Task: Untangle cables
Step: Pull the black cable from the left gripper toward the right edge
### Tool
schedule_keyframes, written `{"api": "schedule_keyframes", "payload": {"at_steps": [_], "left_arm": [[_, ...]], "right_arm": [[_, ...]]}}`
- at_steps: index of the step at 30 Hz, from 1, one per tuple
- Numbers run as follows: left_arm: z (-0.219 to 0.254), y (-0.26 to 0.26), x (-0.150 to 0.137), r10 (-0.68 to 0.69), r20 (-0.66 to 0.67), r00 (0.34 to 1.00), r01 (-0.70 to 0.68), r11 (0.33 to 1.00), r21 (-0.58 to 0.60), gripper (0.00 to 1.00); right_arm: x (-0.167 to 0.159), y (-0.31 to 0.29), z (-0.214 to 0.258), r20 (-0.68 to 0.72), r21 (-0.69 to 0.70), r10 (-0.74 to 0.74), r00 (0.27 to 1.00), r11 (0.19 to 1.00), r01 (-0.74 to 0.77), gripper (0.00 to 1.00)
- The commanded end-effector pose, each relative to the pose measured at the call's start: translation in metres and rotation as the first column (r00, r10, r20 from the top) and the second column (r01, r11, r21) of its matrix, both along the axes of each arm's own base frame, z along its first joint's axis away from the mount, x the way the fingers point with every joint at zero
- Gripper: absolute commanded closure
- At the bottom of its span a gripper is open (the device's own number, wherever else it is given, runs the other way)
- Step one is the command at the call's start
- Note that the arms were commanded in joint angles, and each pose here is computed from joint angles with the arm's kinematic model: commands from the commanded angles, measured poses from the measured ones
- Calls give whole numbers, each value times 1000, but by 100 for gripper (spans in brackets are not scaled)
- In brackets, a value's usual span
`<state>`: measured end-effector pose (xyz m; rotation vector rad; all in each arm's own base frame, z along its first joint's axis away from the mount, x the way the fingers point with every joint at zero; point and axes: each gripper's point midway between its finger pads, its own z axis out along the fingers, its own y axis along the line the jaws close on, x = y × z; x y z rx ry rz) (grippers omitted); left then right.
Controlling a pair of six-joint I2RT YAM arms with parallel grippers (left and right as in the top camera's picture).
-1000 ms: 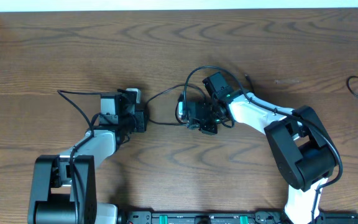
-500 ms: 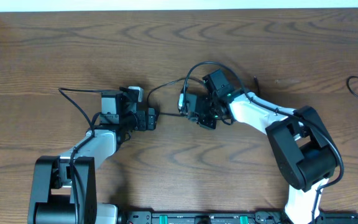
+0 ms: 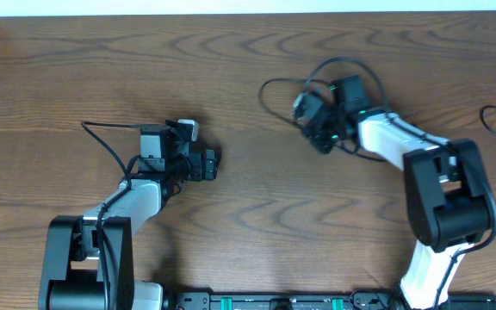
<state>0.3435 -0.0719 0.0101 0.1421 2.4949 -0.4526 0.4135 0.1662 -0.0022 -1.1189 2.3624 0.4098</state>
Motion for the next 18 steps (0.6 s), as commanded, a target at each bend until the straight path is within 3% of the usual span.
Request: {"api": "schedule_keyframes", "payload": {"at_steps": [1,11,18], "left_arm": [[-35,14,-27,60,-131,990,-54,997,48,3],[-36,14,-29,59,-138,989,-53,997,49,3],[-37,14,-30,60,-143,988,-53,997,49,3]], "right_arm": [[-3,-67,-38,-79,-132,-184,980,976,173,97],[22,-194,-32,-21,-113,-464,885,881,459,94],[29,-280,-22,50,-63,-655,754,751,657,91]]}}
